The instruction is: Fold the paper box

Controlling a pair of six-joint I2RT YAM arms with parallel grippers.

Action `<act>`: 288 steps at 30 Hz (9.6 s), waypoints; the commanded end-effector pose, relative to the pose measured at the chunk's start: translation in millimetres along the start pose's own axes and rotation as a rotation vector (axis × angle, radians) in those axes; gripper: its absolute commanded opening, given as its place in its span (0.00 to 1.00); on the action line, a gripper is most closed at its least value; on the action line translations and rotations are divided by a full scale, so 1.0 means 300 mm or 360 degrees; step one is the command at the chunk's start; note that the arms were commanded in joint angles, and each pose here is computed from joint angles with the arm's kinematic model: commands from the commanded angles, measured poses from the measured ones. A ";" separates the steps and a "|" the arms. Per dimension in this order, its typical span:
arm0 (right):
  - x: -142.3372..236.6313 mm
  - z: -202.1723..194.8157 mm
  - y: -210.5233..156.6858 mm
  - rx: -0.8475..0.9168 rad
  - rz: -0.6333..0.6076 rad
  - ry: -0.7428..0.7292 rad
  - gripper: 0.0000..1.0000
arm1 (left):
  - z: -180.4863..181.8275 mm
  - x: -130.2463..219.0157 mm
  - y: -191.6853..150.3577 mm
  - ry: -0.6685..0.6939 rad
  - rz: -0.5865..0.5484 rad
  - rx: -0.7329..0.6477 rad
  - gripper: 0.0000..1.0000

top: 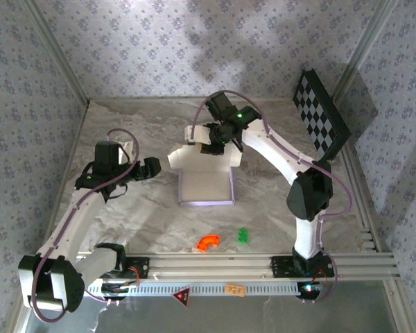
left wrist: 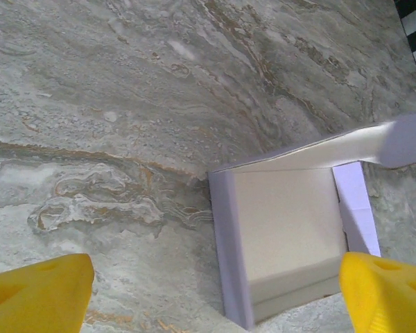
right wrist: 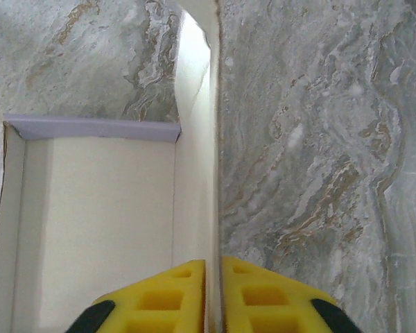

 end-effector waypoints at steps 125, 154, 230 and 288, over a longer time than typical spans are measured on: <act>0.015 0.288 -0.437 -0.1476 -0.0341 -0.0699 0.06 | -0.170 -0.352 0.071 -0.0398 0.0012 -0.0747 0.13; -0.092 0.133 -0.254 -0.2339 0.0000 -0.1917 0.00 | -0.353 -0.466 0.169 -0.0409 -0.0497 -0.0061 0.11; 0.007 0.302 -0.323 -0.1042 -0.0443 -0.0991 0.00 | -0.087 -0.370 0.202 -0.0435 -0.0387 -0.0746 0.70; 0.065 0.185 -0.274 -0.1828 -0.0189 -0.1480 0.00 | -0.230 -0.410 0.132 -0.0411 -0.0466 -0.0747 0.00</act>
Point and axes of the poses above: each hand's point on the last joint's axis, 136 mm out from that joint toward the fingers, its own x axis back along the fingers, its own z axis along the line the jaws close on, y = z × x, the point moved 9 cm from there along x, back along the fingers, and after that the axes turned 15 degrees about x, right-handed, at the moved point
